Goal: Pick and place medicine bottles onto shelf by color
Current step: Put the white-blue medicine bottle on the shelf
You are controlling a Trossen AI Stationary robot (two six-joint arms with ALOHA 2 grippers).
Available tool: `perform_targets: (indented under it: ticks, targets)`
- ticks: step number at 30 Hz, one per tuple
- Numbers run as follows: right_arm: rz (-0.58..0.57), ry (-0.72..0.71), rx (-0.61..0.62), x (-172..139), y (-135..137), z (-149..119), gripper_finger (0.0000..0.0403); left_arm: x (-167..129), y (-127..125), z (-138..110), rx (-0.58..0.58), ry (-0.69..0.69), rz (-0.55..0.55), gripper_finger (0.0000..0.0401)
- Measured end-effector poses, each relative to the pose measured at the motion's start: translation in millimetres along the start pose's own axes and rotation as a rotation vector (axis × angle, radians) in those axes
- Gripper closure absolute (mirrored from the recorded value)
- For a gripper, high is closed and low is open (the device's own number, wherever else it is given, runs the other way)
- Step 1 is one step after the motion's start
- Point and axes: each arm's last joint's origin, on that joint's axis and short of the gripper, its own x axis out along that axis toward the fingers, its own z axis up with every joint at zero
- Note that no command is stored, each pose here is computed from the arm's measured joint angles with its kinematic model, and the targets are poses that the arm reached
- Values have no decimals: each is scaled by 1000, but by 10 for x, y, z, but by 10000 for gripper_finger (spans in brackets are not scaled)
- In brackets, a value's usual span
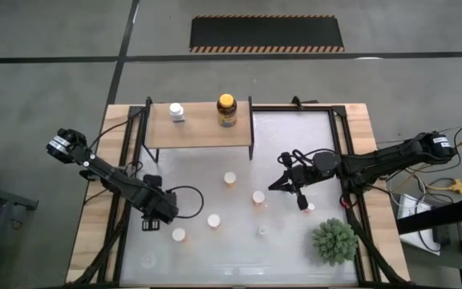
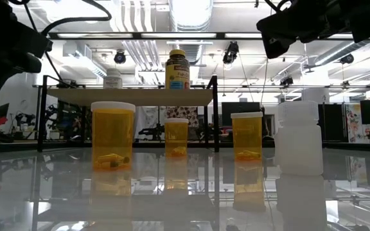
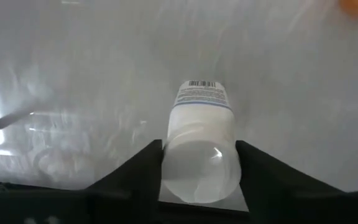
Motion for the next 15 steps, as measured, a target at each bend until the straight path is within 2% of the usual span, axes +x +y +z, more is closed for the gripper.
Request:
perform_targets:
  ticks: [7,11,15]
  targets:
    - [0,2,5,0,0,-2,394,-134,-36,52,-25,-34,-35,253]
    - [0,3,6,0,0,-3,394,-409,-55,211,-52,-114,-84,253]
    - [0,3,6,0,0,-3,394,-752,-3,373,-39,-159,-73,253]
